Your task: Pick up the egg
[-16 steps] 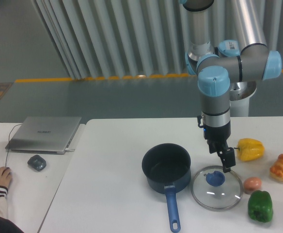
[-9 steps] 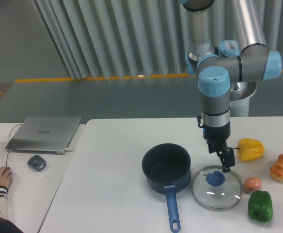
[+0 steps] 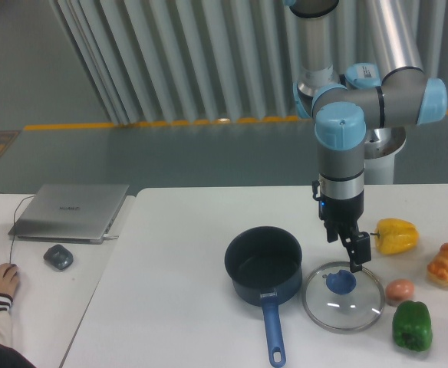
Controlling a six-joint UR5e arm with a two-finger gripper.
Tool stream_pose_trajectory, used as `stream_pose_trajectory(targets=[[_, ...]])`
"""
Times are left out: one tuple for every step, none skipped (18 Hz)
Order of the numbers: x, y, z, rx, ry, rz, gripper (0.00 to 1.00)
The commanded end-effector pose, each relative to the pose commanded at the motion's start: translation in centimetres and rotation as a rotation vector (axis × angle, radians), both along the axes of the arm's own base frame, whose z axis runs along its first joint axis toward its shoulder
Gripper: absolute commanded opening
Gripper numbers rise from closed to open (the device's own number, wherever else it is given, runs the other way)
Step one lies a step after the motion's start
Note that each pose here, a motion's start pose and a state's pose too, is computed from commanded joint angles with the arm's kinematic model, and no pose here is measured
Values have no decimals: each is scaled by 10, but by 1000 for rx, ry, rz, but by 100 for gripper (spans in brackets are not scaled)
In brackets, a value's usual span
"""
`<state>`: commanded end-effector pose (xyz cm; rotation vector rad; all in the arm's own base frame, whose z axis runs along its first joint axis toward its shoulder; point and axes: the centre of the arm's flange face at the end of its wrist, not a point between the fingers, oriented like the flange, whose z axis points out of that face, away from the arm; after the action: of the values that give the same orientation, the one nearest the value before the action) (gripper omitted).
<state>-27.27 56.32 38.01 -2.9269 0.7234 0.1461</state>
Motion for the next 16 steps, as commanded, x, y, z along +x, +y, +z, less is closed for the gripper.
stream_pose_trajectory(targets=[[1,0,-1,0,-2,-2,100],[1,0,-1,1,-3,-2,100],[1,0,-1,1,-3,-2,100],[1,0,-1,0,-4,-2,100],[2,0,-4,-5,-6,0,100],[2,-1,-5,-6,-8,7,100],[2,-2,-7,-9,-12,24,100],[3,-3,-9,-19,-11,47,100],[5,-3,-14,-33,-16,80,100],[6,-7,-20,-47,-21,122,100],[7,-9,-25,-55,-27,136,100],[8,-11,-31,-69,-25,146,100],[0,-15,-33,-123,50,144,100],[-5,-14,-32,-135,73,106,100],[-9,-12,-33,-149,85,49,100],[-12,-10,-38,-161,84,-6,100]])
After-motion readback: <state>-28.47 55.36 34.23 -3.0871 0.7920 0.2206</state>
